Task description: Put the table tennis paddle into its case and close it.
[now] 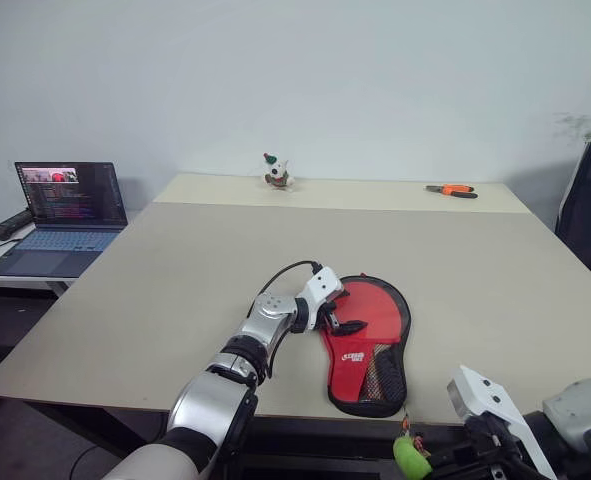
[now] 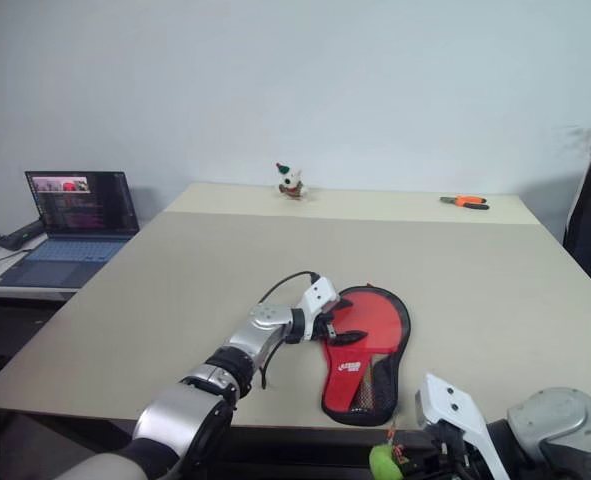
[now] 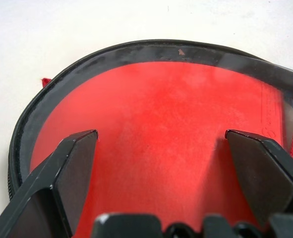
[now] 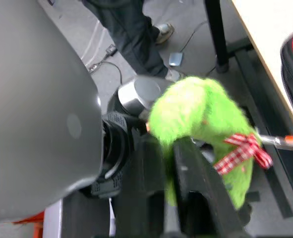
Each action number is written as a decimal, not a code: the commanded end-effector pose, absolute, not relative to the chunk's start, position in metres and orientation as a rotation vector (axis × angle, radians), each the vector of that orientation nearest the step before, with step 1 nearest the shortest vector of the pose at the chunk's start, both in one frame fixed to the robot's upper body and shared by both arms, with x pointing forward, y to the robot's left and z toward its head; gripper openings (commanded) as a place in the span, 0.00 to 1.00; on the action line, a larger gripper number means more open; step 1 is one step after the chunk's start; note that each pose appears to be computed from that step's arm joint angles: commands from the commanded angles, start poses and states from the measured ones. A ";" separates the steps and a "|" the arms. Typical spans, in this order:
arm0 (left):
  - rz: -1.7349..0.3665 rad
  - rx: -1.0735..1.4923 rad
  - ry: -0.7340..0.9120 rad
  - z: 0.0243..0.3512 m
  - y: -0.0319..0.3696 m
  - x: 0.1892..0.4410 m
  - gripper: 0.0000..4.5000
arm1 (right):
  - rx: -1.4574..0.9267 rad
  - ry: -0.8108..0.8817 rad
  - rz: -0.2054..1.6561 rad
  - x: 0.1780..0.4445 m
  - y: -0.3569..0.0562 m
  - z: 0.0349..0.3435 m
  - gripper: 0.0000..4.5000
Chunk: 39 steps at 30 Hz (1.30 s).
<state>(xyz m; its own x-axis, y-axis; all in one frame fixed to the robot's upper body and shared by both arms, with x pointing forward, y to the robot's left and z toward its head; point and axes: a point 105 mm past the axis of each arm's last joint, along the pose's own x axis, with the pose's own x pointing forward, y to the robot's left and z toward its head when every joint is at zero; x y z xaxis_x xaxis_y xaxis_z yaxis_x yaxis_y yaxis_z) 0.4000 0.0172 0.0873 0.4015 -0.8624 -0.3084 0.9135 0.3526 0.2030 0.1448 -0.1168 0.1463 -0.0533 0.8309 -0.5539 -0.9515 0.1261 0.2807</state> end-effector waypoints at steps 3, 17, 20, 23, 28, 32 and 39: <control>-1.164 0.410 0.235 0.066 0.015 0.394 1.00 | -0.182 0.681 1.539 0.138 -0.104 0.160 0.53; -1.216 0.350 0.101 0.096 0.023 0.394 1.00 | -0.373 0.693 1.345 0.176 -0.136 0.141 0.61; -1.238 0.339 0.072 0.101 0.029 0.390 1.00 | -0.427 0.674 1.317 0.186 -0.142 0.132 0.61; -1.264 0.317 0.019 0.110 0.042 0.379 1.00 | -0.500 0.642 1.294 0.200 -0.148 0.127 0.61; -1.227 0.269 -0.033 0.135 0.069 0.361 1.00 | -0.465 0.518 1.235 0.231 -0.146 0.143 0.61; -1.153 0.197 -0.037 0.158 0.103 0.342 1.00 | -0.420 0.362 1.136 0.269 -0.146 0.164 0.61; -0.958 0.179 0.036 0.166 0.155 0.312 1.00 | -0.403 0.147 0.948 0.351 -0.151 0.176 0.61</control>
